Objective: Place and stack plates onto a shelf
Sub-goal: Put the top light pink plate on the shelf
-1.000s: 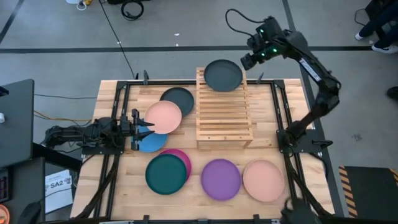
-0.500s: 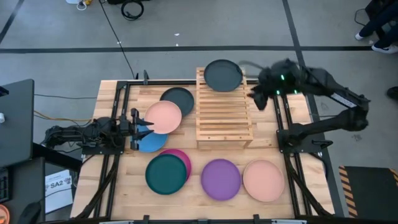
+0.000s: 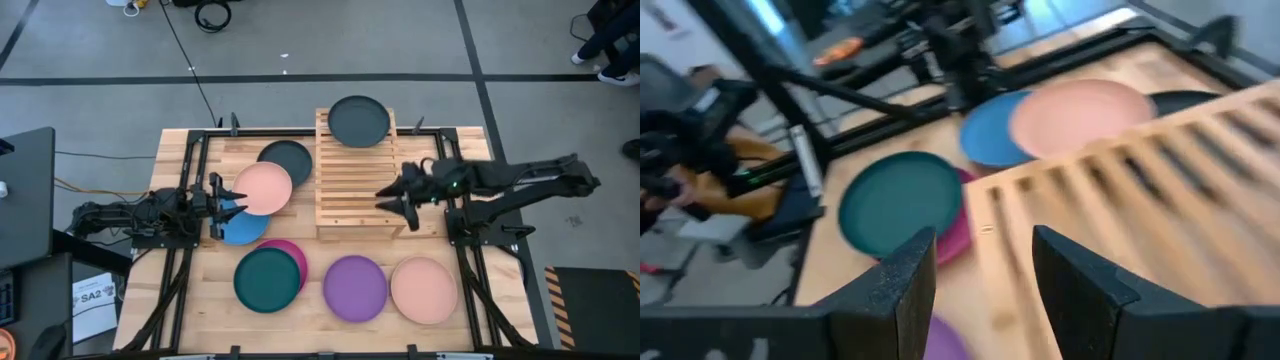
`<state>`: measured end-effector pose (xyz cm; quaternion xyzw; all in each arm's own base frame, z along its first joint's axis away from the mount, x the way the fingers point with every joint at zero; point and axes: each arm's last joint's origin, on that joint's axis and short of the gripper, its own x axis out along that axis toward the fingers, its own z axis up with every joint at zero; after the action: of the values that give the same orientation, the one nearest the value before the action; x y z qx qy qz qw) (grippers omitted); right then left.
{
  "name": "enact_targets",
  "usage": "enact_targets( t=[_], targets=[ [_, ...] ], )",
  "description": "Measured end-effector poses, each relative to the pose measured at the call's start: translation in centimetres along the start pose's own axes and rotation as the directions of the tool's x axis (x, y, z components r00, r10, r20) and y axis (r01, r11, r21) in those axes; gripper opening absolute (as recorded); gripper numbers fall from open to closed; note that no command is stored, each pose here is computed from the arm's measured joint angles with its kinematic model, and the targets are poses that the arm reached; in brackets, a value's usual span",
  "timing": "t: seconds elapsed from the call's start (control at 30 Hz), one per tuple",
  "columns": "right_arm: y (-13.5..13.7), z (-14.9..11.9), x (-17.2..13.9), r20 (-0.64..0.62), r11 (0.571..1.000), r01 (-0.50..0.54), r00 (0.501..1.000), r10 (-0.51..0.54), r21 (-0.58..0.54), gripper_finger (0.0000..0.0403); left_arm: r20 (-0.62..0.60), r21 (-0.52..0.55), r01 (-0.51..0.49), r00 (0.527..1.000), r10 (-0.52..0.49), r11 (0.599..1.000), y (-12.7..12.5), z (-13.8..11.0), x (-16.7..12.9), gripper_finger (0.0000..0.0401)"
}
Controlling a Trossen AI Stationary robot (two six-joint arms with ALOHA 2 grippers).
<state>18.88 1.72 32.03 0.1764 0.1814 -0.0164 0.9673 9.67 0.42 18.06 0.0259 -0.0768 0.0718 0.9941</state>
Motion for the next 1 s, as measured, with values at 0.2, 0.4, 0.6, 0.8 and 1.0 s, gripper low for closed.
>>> enact_targets(
  t=[0.2, 0.4, 0.6, 0.8, 1.0],
  targets=[
    [0.5, -2.5, 1.8, 0.02, 0.997, -0.073, 0.997, 0.073, -0.019, 0.0172, -0.04, 0.001, 0.004, 0.999, -0.004, 1.0, 0.0, 1.0, 0.7, 0.0146],
    [0.9, -3.6, 2.4, 0.028, 0.993, -0.115, 0.993, 0.116, -0.031, 0.0171, -0.133, 0.012, 0.01, 0.991, -0.008, 1.0, -0.2, 2.4, 2.3, 0.0146],
    [1.5, -3.8, 2.3, 0.025, 0.989, -0.142, 0.989, 0.143, -0.039, 0.0171, -0.326, 0.035, 0.027, 0.945, -0.014, 0.999, -0.5, 2.9, 4.7, 0.0146],
    [1.8, -3.9, 2.2, 0.019, 0.986, -0.158, 0.987, 0.159, -0.044, 0.0171, -0.58, 0.065, 0.055, 0.814, -0.007, 0.996, -0.8, 3.1, 7.1, 0.0146],
    [1.9, -4.0, 2.2, 0.015, 0.985, -0.165, 0.986, 0.165, -0.047, 0.0171, -0.757, 0.093, 0.042, 0.652, 0.044, 0.995, -0.9, 2.5, 8.5, 0.0146]
  ],
)
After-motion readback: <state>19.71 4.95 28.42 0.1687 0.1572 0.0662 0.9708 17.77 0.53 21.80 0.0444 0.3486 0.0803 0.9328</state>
